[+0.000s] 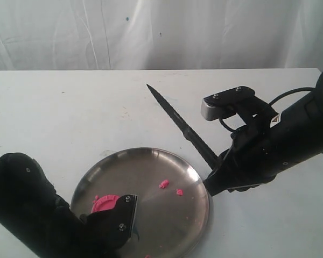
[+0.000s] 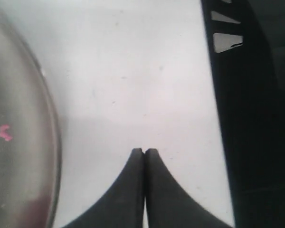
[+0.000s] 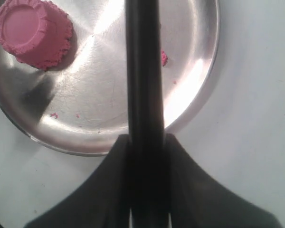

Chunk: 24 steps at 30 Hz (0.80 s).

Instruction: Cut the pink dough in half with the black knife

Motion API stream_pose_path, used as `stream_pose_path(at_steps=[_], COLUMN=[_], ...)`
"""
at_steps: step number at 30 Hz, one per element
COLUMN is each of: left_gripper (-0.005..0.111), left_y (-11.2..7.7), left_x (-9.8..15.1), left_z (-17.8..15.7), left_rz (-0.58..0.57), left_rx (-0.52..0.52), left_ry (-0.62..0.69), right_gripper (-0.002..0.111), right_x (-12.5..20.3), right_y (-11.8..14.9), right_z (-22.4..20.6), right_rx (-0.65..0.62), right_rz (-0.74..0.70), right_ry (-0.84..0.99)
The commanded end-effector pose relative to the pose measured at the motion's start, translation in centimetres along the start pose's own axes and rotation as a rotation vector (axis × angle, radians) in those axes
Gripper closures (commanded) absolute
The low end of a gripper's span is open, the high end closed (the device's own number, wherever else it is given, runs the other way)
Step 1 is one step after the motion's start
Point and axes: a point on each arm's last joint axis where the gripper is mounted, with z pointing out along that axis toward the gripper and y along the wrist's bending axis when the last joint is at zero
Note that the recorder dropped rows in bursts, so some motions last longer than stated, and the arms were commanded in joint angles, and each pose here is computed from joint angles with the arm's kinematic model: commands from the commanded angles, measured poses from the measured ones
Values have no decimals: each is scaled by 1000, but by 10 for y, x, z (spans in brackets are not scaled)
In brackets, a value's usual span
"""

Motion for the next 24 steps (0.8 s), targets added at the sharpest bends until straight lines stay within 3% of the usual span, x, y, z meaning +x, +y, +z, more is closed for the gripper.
stream_pose_path(at_steps=[1, 10, 24], left_gripper=[107, 107, 107], left_y=[9, 20, 49], left_x=[3, 10, 20], left_z=[6, 12, 11], left_rz=[-17, -38, -72], left_rx=[-61, -134, -427], left_ry=[19, 59, 135], right_gripper=[108, 108, 108], right_x=[-1, -1, -1], right_y=[1, 1, 1], right_z=[-1, -1, -1], right_rx=[-1, -4, -4], right_rz=[7, 10, 10], right_ry=[-13, -13, -13])
